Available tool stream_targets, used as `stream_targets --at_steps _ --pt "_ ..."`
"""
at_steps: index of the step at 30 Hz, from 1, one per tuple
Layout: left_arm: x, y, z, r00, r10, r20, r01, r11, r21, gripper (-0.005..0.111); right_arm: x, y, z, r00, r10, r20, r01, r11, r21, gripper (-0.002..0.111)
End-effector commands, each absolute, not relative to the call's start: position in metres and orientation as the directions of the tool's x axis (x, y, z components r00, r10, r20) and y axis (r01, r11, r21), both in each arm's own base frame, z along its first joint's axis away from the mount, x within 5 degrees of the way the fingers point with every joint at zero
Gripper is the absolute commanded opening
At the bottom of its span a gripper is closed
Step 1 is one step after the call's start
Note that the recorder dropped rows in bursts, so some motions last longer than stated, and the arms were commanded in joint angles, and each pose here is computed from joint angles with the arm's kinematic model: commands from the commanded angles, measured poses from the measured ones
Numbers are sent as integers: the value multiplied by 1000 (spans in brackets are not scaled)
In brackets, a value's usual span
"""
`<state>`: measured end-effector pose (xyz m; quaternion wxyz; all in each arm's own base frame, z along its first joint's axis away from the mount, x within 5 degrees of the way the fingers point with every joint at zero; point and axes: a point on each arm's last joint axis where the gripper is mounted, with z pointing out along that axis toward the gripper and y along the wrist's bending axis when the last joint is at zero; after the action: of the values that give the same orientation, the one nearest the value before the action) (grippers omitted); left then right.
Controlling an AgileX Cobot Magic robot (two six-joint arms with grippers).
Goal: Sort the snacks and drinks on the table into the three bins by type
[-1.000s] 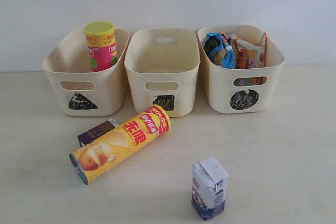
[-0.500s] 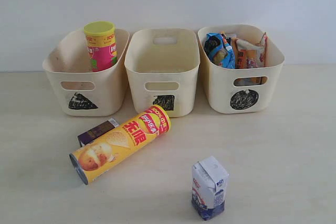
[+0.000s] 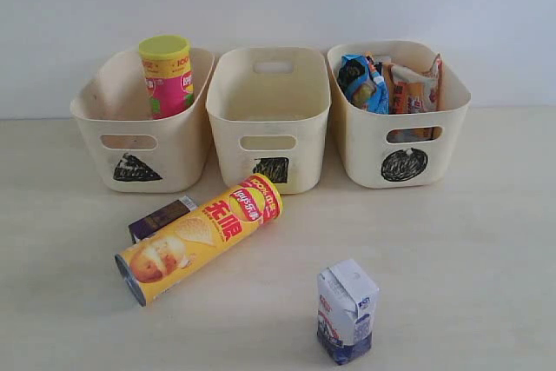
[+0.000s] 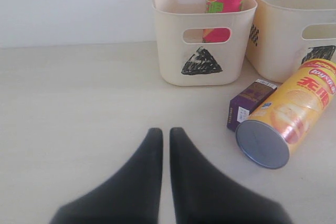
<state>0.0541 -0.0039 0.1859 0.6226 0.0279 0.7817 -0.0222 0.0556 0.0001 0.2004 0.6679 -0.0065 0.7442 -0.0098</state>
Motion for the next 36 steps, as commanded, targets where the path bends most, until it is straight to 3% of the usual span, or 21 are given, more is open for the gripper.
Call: stream_targets --at_steps 1,10,31,36 --pt "54 -4 185 -219 -2 -976 67 998 -17 4 56 0 194 -118 4 -993 11 1000 2 0" --pt "54 -4 185 -219 -2 -976 67 998 -17 4 54 -1 186 -217 0 -976 13 1000 -3 0" --pt "54 -4 185 -219 -2 -976 67 998 -17 4 54 -1 184 -239 7 -971 15 1000 3 0" --pt "55 -2 192 -135 177 -975 73 983 168 4 54 -1 184 -239 7 -971 15 1000 3 0"
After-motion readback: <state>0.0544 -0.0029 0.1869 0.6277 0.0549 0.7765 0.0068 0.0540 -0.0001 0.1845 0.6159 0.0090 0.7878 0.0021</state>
